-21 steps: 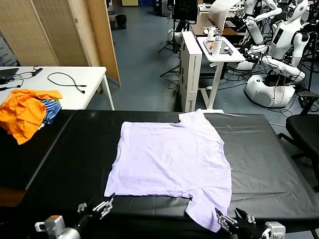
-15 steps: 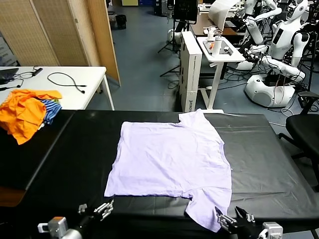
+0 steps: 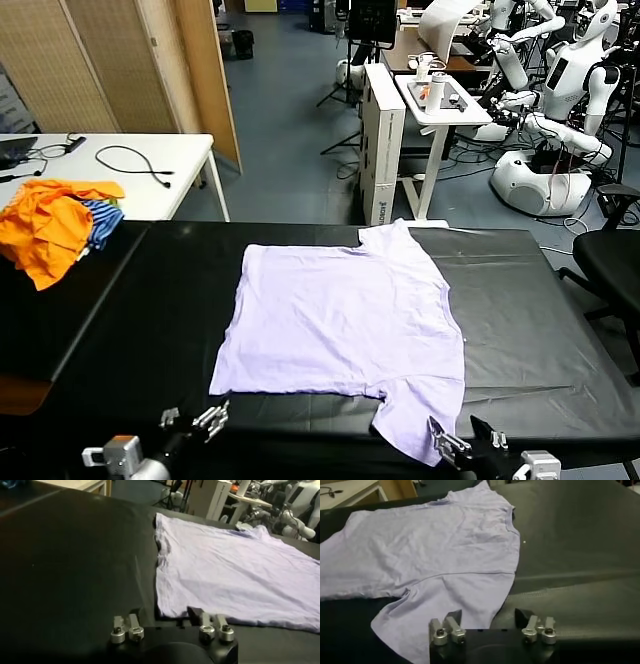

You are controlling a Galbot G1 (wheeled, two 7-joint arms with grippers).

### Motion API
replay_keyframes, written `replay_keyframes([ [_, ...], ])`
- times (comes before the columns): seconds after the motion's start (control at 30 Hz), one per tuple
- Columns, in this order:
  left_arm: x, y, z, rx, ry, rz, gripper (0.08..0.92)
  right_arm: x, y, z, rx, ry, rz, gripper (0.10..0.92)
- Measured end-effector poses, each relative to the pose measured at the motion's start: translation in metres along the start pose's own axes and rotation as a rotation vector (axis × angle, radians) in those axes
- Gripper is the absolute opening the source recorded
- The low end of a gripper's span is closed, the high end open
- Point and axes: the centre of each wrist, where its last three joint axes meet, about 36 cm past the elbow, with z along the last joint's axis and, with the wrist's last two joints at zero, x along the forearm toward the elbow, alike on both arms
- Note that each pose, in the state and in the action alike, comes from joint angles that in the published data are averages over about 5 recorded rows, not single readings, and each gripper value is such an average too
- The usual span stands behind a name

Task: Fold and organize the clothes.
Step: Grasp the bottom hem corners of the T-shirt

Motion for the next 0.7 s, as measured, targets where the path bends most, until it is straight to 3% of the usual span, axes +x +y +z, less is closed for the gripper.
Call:
replay_keyframes([
  [0.13,0.0,0.0,0.001,0.001,0.005,0.0,0.252,0.001,0.001,0.0,0.003,0.003,0.002,0.19],
  [0.27,0.0,-0.001,0.002,0.002,0.011,0.003,0.165,0.007,0.004,-0.003,0.009,0.022,0.013,0.139],
  [0.57,0.007,-0.001,0.0,-0.003,0.015,-0.007,0.147,0.035,0.015,-0.013,0.045,0.115,0.058,0.139],
  [0.7,0.021,-0.001,-0.005,-0.017,0.015,-0.021,0.147,0.039,0.018,-0.016,0.041,0.079,0.038,0.139],
])
